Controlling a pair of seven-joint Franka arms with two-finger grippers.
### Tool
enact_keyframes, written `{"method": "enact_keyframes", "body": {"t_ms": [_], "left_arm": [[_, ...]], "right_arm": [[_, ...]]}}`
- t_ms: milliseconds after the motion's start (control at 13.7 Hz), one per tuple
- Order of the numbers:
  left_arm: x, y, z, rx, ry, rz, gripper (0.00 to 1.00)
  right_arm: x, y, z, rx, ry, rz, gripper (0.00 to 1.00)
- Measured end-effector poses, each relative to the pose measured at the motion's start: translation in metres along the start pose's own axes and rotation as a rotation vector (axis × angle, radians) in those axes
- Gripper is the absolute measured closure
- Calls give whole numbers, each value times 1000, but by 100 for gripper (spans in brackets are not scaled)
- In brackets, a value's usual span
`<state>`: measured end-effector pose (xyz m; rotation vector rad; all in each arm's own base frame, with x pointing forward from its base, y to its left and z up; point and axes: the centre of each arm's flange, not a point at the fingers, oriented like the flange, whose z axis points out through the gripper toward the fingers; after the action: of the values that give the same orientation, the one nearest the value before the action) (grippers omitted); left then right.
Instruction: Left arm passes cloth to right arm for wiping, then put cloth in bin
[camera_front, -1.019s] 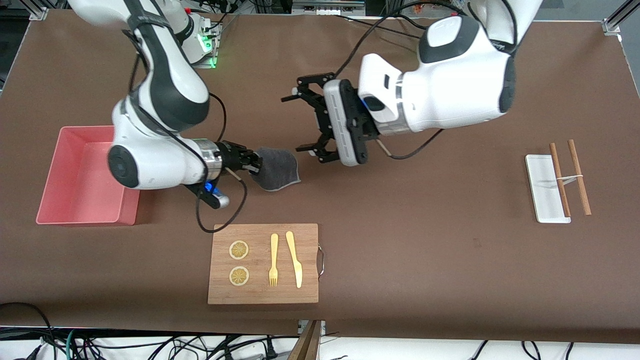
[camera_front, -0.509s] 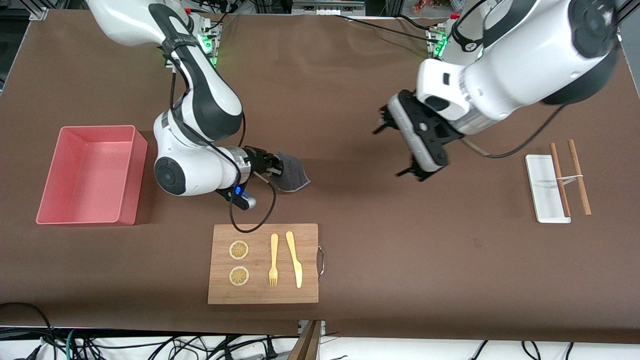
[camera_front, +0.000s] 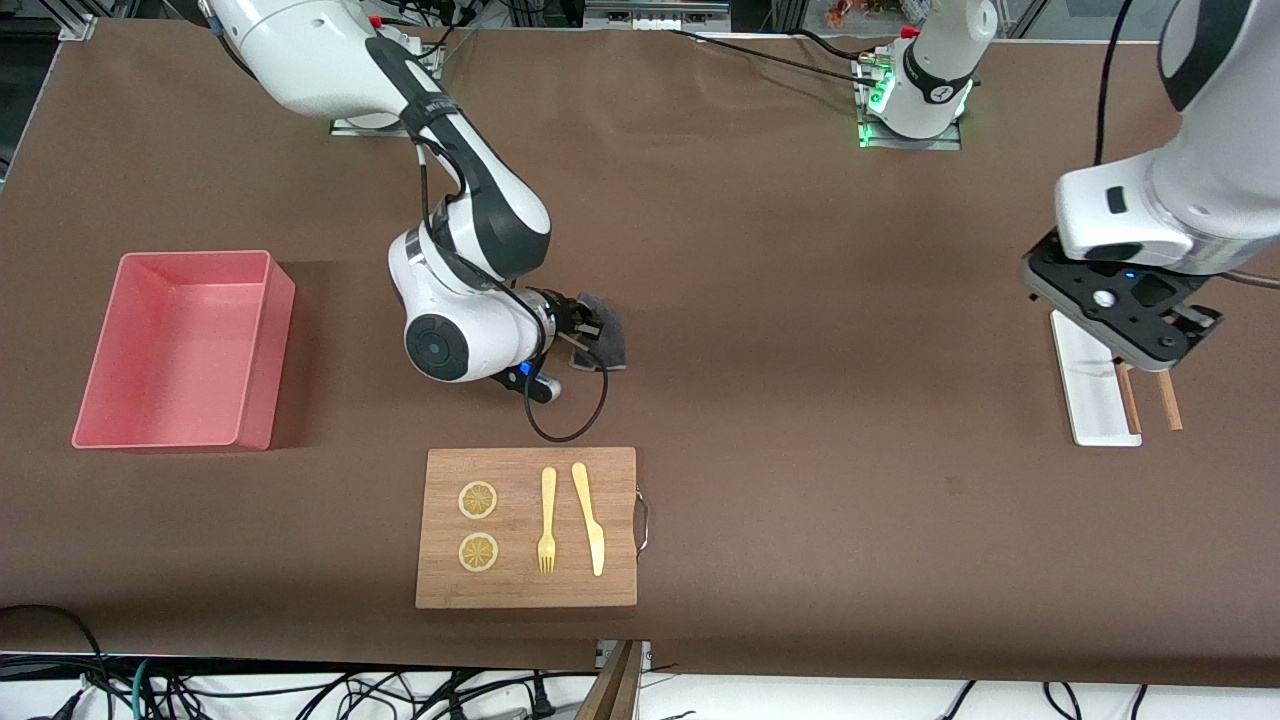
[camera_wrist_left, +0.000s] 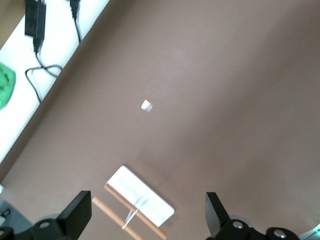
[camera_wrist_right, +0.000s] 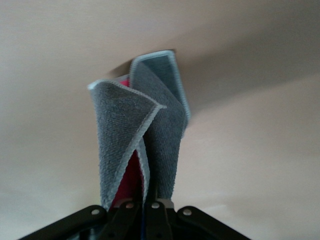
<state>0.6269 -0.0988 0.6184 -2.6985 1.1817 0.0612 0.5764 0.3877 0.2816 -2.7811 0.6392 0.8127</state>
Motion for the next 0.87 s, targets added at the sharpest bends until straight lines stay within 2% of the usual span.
{"method": "enact_keyframes", "body": {"t_ms": [364,582,728,873], "left_arm": [[-20,-24,8,2,-22,-70,0],[-20,-27,16,-5,-33,-275,0],[-15,-26,25,-14,-45,-408,0],[-14,-29,36,-47,-49,-466,0]], "right_arm": [[22,27,44,-142,61,3,98],[46,48,58,-201,88,-14,98],[70,71,43,-217,92,-39,98],[94,101,18,-239,83,-70,98]]}}
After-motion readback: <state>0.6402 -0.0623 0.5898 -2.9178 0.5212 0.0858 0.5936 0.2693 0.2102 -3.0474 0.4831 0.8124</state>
